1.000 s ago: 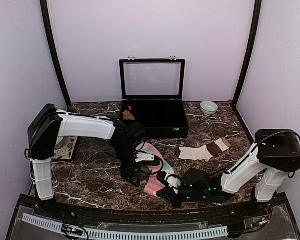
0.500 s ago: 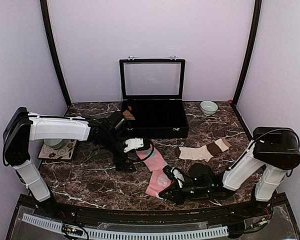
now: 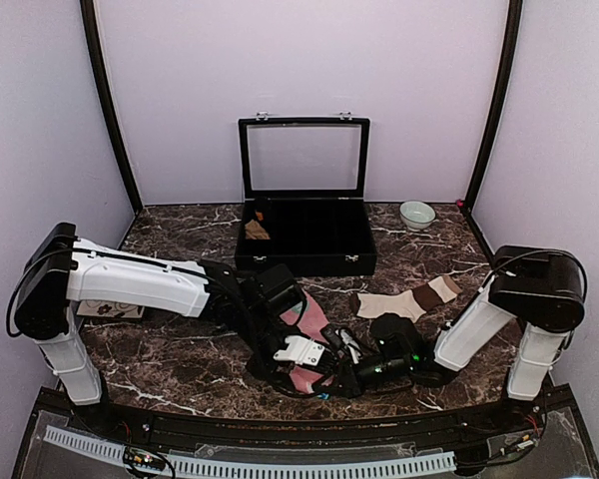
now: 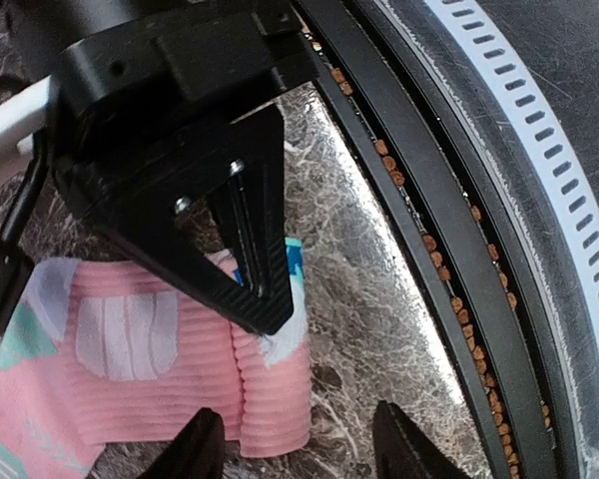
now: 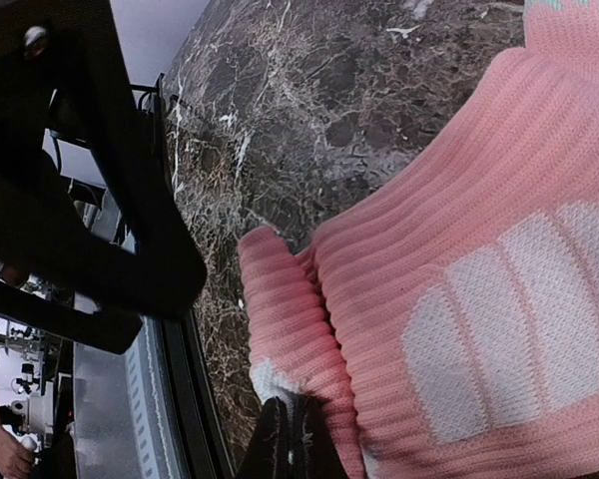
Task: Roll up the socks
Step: Roll the sock at the center of the board.
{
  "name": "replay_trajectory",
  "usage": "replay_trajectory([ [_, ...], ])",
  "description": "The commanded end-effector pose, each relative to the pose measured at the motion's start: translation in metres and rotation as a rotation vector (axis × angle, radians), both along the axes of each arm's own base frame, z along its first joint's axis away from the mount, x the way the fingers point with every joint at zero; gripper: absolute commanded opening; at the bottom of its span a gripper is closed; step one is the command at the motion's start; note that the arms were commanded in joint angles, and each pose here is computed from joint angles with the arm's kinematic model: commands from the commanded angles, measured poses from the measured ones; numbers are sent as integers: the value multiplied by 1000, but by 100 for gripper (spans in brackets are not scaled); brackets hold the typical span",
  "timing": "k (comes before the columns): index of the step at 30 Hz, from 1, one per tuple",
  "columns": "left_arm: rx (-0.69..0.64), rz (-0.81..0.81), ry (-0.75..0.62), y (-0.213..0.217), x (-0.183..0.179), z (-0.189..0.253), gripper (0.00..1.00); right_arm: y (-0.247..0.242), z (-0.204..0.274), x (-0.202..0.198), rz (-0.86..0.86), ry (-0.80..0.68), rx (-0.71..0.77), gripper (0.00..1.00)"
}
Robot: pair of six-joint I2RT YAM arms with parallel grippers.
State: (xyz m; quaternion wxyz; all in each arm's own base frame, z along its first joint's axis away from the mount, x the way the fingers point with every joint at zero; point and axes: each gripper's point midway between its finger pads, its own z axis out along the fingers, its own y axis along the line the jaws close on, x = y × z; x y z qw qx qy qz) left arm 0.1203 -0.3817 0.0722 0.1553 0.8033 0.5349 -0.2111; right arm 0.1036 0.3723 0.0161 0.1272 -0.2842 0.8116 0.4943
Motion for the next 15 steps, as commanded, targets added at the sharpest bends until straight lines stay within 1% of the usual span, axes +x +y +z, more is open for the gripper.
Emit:
replay_trajectory([
  [1, 26, -87, 17, -3, -11, -6, 51, -72, -84, -29, -53, 229, -373, 0],
  [6, 91, -90, 28, 5, -12, -30, 39, -74, -85, -30, -52, 243, -369, 0],
  [11, 113, -69, -6, 9, -6, -43, 39, -73, -88, -31, -43, 259, -364, 0],
  [15, 92, -56, -30, 5, -1, -44, 42, -73, -88, -31, -40, 257, -358, 0],
])
